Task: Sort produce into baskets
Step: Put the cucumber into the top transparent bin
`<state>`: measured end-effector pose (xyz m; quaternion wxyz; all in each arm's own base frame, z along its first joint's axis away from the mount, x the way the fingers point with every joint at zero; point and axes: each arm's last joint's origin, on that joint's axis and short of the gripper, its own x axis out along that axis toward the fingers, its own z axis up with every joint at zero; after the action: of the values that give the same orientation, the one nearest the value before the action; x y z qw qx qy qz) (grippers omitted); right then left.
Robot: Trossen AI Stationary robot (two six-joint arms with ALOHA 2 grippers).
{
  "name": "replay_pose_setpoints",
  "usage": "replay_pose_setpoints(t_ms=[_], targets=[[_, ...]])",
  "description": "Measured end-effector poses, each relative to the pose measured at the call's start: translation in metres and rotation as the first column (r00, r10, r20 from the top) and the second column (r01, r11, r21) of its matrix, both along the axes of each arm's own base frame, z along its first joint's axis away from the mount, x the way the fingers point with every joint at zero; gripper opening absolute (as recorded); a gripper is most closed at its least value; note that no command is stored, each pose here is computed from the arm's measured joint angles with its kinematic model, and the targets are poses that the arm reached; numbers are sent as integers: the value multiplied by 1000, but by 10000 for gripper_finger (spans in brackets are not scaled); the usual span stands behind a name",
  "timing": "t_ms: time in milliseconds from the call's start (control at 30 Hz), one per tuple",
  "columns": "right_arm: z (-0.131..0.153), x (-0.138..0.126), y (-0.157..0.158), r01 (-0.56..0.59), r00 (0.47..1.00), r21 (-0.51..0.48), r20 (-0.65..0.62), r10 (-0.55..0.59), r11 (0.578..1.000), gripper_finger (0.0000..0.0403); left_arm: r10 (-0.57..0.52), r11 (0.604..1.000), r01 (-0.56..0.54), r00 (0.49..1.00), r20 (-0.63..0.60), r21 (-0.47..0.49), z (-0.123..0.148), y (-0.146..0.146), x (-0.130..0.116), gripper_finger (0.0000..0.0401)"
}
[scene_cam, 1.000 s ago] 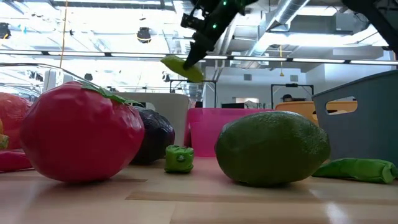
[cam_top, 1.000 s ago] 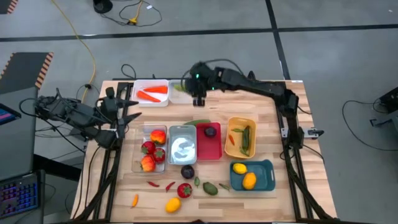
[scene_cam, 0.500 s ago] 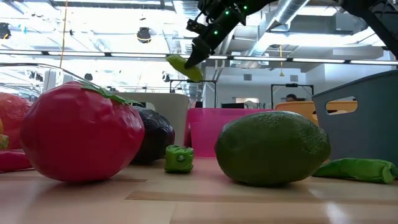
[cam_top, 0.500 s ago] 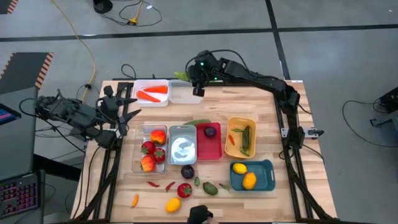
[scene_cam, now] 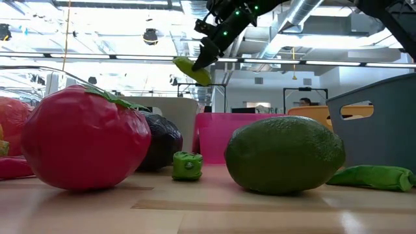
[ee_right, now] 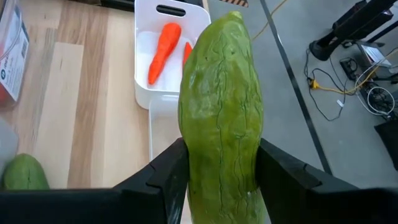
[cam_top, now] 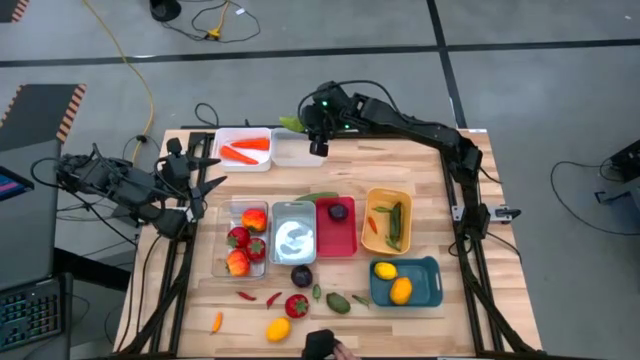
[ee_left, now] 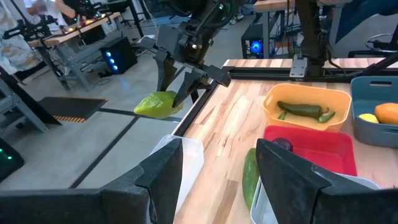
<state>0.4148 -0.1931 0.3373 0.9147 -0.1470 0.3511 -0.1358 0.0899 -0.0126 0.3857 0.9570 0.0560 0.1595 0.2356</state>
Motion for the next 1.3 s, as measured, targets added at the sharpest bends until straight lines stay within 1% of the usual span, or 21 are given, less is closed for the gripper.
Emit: replay_pose_setpoints(t_ms=[333,567,767,867,1000,1133,1200,1300], targets=[[0,0,0,3,1000,-4,1,-3,1000,236,-1,1000,1,1000,-1,1,0,0,0,192],[0,-1,-3,11,1000,-3,1,-11,1000,240,-1,1000,1,1000,-1,1,0,0,0,192],[-1,0,0,43,999,49,17,-44,998,240,-1,1000,1,1000,-1,1,0,0,0,192],[-4,-1,4,-2,1000,101,-11,3,995,240,-1,1000,1,1000,-2,1,0,0,0,192],[-12,-6,12,-72,993,207,-81,90,976,240,-1,1000,1,1000,-2,1,0,0,0,192],[-17,-11,15,-86,983,260,-134,125,962,240,-1,1000,1,1000,-2,1,0,0,0,192],[-20,-14,17,-97,977,314,-153,151,945,240,-1,1000,1,1000,-3,1,0,0,0,192],[-33,-10,17,-124,968,376,-159,196,918,240,-1,1000,1,1000,-4,2,0,0,0,192]])
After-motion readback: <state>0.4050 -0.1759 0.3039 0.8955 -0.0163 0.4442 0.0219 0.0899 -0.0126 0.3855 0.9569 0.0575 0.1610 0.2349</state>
